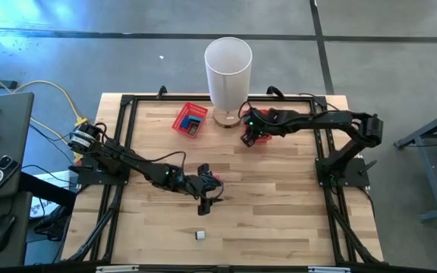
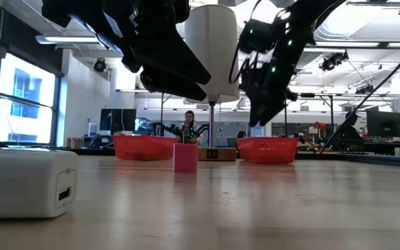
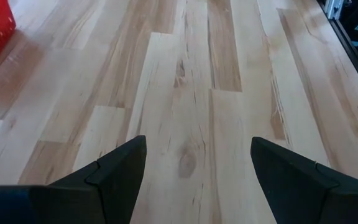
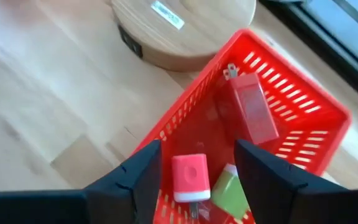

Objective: Sort adapters and digital timers
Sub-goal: Put the pink charger adapter into the right red bin

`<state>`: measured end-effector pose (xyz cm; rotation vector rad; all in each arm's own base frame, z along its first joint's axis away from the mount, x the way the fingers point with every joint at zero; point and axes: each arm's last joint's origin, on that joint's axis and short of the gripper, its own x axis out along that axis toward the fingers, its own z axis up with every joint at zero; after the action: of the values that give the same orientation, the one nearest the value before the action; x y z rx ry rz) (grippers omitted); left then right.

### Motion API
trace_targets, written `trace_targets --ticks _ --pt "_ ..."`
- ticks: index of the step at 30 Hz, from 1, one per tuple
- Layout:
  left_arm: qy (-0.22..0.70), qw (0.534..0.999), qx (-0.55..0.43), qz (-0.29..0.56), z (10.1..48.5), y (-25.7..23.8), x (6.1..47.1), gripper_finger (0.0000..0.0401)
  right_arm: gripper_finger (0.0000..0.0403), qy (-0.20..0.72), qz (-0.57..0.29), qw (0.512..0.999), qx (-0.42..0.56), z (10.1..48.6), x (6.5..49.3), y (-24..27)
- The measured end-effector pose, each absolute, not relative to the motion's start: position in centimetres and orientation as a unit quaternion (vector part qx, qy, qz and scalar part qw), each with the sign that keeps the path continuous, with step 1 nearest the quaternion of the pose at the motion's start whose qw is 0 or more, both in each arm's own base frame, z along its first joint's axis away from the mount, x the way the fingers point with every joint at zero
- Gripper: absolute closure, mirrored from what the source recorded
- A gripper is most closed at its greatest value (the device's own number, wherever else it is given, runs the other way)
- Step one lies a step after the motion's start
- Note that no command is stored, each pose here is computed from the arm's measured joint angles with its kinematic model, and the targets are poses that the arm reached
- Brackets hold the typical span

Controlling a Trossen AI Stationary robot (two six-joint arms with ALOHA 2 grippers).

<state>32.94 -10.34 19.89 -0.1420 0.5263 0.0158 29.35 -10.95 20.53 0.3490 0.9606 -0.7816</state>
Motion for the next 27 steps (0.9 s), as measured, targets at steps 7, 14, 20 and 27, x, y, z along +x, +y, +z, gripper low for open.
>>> trace_targets --ticks 7,14,20,27 --pt "0.269 0.960 -0.075 -0.013 19.8 -10.5 32.9 0.0119 0.0214 0.430 -0.296 0.835 0.176 23.4 28.7 -7.9" --pt "0.286 0.954 -0.083 -0.028 19.6 -10.5 32.7 0.0119 0.0214 0.443 -0.210 0.849 0.200 24.5 28.4 -3.9" --pt "0.296 0.950 -0.090 -0.032 19.4 -11.1 32.4 0.0119 0.0214 0.483 -0.158 0.836 0.209 24.3 28.0 -0.4" --pt "0.323 0.943 -0.078 -0.033 18.9 -11.4 32.0 0.0119 0.0214 0.547 -0.160 0.793 0.217 23.7 26.6 2.6"
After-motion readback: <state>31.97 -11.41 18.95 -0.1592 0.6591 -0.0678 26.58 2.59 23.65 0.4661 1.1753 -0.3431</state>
